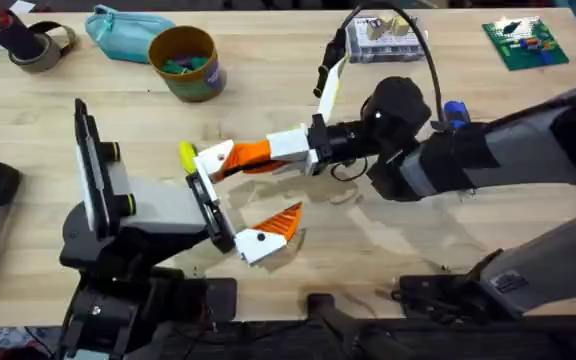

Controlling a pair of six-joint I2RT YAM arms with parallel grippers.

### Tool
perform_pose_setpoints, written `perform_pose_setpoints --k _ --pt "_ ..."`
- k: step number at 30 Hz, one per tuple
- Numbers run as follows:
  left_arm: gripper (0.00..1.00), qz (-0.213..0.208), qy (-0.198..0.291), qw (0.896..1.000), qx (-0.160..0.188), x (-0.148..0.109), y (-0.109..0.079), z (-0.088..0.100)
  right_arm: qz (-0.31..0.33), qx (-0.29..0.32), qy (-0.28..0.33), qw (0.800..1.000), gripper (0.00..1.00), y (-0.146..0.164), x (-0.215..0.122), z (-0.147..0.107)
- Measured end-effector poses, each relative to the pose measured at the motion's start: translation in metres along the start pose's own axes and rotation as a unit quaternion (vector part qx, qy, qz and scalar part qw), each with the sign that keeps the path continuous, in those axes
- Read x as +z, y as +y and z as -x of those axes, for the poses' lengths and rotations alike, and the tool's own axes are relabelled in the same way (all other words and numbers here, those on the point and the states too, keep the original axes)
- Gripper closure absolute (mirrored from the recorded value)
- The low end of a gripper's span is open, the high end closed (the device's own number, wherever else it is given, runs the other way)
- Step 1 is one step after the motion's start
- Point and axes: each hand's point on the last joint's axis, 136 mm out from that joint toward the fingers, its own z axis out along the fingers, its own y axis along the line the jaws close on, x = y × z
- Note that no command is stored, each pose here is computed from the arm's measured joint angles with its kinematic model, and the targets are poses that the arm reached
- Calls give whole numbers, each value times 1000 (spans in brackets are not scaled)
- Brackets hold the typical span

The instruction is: Pick up the gripper from the table and insert it into the empty holder that is missing its gripper. Then pick up a screw, insert it into the mounting hole, and use the screwdriver to tighten it. Finally, clean up the table by picking up the vegetable and placing it into the bucket.

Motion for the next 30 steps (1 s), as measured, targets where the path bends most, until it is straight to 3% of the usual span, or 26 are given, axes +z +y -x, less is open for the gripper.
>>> perform_pose_setpoints --k 21,22,26,27,30 --pt "14 0 0 1000 0 0 0 0 0 -1 0 1000 991 0 0 0" --pt "14 1 0 1000 0 0 0 0 0 0 0 1000 939 0 0 0" --pt "14 -4 0 1000 0 0 -1 0 -3 -1 -14 1000 333 -1 0 5" --pt "14 -5 0 1000 0 0 -2 0 -6 1 -20 1000 10 -3 0 7" --pt "14 -5 0 1000 0 0 -2 0 -6 1 -22 1000 7 -3 0 7"
